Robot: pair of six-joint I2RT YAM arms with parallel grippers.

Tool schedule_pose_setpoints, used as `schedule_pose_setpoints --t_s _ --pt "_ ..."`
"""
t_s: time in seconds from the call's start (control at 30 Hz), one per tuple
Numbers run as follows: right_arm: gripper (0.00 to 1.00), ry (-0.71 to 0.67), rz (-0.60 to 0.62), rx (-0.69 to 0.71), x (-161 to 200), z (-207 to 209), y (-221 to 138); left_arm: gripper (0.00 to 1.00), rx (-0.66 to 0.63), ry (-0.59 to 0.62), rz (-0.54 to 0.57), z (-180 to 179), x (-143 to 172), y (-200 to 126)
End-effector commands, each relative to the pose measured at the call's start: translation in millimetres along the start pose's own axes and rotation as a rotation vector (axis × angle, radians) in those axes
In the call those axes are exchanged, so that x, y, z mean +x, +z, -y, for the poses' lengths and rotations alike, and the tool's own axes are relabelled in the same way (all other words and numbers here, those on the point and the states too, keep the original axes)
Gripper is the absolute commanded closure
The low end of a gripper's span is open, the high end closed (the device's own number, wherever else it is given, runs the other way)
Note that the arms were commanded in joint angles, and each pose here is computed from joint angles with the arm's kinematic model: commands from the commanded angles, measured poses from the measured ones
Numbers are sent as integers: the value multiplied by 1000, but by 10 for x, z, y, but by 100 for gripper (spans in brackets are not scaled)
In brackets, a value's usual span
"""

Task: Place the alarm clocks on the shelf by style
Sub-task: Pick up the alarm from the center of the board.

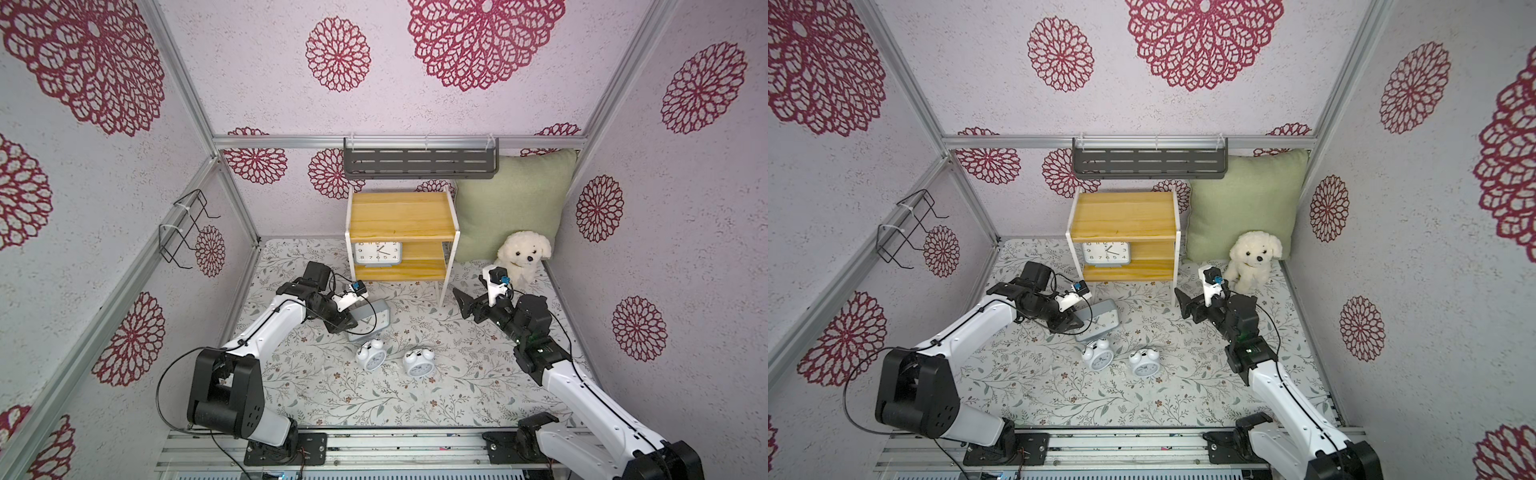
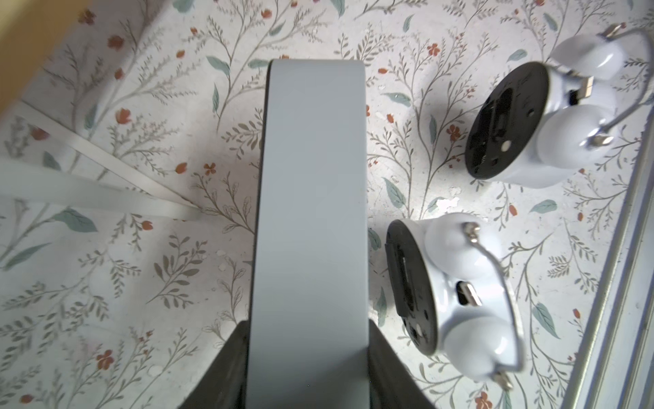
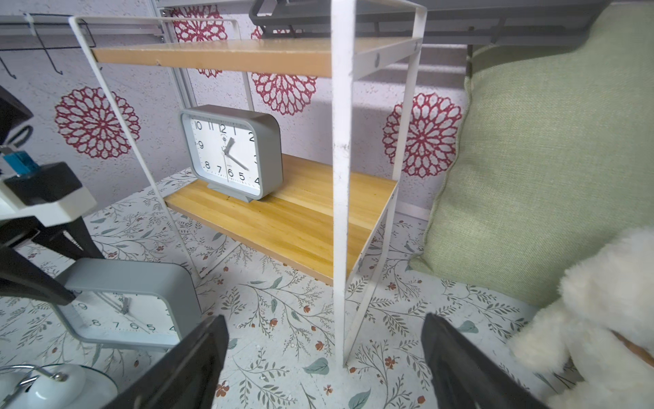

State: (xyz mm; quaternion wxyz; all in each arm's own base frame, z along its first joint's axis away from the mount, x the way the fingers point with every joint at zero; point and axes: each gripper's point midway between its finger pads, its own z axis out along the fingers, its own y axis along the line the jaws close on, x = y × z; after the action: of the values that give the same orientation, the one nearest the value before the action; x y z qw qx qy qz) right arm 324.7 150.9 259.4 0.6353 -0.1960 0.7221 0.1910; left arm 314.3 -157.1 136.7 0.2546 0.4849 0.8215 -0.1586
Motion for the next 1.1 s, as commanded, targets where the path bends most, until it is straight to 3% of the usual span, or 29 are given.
schedule_pose_setpoints --t_s 0.0,0.23,0.53,1.07 --pt "7 -15 36 -92 -32 -163 -53 74 -28 100 97 106 -378 -390" --pt "8 -20 38 -365 13 -615 -143 74 30 232 173 326 -804 -668" --pt "10 -18 17 -637 20 -1008 -287 74 147 398 205 621 -1184 -686" --pt "10 -42 23 -698 -17 -1074 -269 73 308 515 205 987 -1450 -610"
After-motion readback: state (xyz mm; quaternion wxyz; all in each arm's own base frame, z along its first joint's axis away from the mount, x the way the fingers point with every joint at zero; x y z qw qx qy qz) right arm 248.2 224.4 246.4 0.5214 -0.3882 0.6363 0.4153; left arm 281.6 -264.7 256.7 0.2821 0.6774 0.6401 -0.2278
